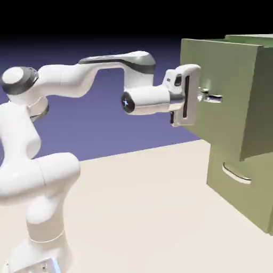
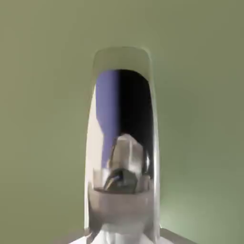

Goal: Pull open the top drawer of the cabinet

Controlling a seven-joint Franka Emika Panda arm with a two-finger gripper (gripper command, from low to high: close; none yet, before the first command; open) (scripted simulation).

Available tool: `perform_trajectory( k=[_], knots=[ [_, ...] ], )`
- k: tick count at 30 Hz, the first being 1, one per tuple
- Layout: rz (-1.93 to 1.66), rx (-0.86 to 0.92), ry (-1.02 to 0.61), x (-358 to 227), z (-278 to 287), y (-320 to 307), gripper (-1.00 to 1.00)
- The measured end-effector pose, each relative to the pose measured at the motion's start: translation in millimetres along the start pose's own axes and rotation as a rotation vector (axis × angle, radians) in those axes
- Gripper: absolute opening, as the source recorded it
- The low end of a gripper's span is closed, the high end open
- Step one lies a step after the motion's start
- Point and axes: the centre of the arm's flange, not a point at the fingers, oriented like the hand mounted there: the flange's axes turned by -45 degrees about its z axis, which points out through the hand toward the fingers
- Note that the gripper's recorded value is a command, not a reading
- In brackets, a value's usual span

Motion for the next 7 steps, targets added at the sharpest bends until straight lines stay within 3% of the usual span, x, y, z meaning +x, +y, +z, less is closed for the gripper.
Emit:
perform_trajectory(
  k=[7],
  knots=[
    [0.005,-0.033,0.003,2,-56,8,-1.0]
  ],
)
